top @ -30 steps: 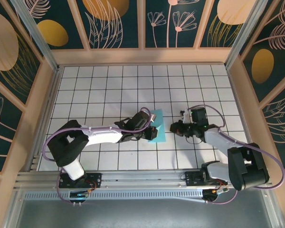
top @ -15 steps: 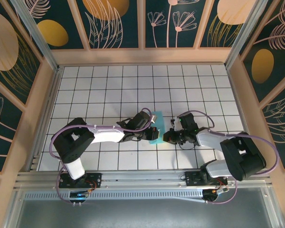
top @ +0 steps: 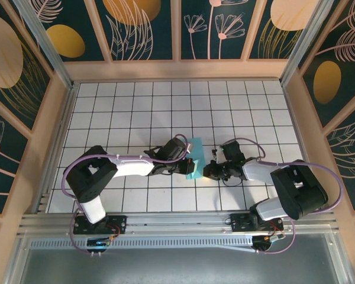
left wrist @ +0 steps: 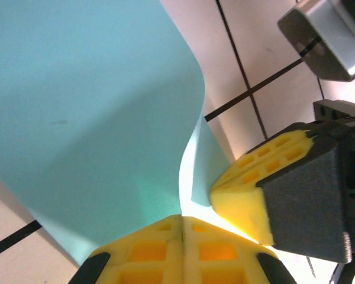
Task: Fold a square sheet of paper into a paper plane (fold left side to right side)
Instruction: Fold the triangle a second time at the center of the table.
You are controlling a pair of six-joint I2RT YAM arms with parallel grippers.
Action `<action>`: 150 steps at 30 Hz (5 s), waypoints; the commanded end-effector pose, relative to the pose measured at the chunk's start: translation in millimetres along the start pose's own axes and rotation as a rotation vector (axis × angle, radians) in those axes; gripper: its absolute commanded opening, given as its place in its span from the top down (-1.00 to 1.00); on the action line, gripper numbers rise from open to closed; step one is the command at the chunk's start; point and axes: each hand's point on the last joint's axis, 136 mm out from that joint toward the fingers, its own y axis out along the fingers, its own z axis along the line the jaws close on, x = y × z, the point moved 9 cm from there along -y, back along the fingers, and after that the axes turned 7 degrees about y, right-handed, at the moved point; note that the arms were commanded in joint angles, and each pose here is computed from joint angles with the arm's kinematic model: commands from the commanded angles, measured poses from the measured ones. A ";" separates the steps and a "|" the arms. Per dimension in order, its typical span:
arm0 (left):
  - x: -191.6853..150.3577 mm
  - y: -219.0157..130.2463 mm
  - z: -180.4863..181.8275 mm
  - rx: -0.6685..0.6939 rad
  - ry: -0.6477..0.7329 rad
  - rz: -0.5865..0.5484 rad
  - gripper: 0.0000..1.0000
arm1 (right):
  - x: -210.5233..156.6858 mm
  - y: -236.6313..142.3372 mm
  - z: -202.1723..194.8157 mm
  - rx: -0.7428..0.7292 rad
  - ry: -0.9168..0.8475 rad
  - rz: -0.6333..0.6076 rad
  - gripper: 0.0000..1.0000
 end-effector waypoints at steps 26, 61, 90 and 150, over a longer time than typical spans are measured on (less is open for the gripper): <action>17.5 6.1 24.8 0.173 0.079 0.055 1.00 | -8.7 5.5 -16.0 -0.079 0.018 0.018 1.00; 14.8 14.8 33.1 0.214 0.083 0.076 1.00 | -8.2 8.0 -16.9 -0.080 0.025 0.028 1.00; 13.3 17.9 36.0 0.228 0.090 0.090 1.00 | -3.6 4.9 -8.9 -0.062 0.011 0.018 1.00; 3.8 19.6 40.7 0.221 0.099 0.105 1.00 | 14.5 -14.0 34.4 0.108 -0.040 -0.094 1.00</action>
